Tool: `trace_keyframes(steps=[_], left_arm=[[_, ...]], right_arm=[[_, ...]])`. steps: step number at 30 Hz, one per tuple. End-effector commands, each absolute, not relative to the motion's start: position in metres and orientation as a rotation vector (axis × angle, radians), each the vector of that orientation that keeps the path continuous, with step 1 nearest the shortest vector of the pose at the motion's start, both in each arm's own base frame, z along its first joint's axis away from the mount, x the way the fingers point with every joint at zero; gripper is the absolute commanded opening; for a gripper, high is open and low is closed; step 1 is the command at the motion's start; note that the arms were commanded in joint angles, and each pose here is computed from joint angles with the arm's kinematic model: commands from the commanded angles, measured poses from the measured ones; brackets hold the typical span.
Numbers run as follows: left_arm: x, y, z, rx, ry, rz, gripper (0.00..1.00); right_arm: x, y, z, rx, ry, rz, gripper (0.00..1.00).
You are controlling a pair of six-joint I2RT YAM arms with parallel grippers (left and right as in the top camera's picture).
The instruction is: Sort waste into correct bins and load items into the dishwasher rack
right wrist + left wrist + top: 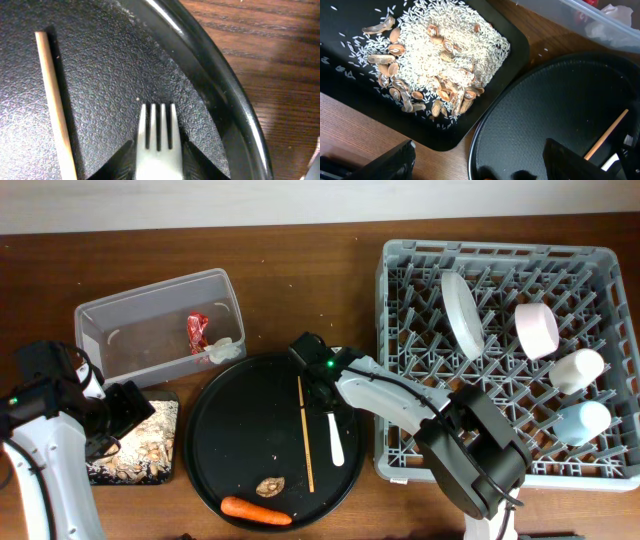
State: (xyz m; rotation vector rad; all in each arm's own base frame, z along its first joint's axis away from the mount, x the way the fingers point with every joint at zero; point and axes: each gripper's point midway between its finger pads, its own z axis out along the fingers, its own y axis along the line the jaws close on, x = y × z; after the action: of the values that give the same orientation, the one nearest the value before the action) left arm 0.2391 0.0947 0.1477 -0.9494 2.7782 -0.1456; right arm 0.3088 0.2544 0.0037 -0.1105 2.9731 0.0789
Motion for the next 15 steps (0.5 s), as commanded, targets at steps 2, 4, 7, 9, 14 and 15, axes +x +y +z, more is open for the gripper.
trace_keyframes(steps=[2, 4, 7, 9, 14, 15], left_arm=[[0.238, 0.093, 0.148, -0.969, 2.767, -0.163, 0.81], [0.238, 0.093, 0.148, -0.969, 2.767, -0.163, 0.81], [0.238, 0.093, 0.148, -0.969, 2.767, -0.162, 0.82], [0.238, 0.093, 0.148, -0.97, 2.767, -0.163, 0.81], [0.238, 0.093, 0.148, -0.969, 2.767, -0.163, 0.82], [0.238, 0.093, 0.148, -0.969, 2.767, -0.163, 0.81]], right_arm=[[0.303, 0.248, -0.005, -0.097, 3.004, 0.047, 0.29], [0.302, 0.247, -0.005, -0.097, 3.007, 0.043, 0.29], [0.302, 0.248, 0.002, -0.097, 3.006, 0.046, 0.29], [0.305, 0.25, 0.013, -0.096, 2.995, 0.058, 0.28], [0.311, 0.255, 0.054, -0.112, 2.958, 0.096, 0.28], [0.313, 0.256, 0.067, -0.133, 2.939, 0.111, 0.28]])
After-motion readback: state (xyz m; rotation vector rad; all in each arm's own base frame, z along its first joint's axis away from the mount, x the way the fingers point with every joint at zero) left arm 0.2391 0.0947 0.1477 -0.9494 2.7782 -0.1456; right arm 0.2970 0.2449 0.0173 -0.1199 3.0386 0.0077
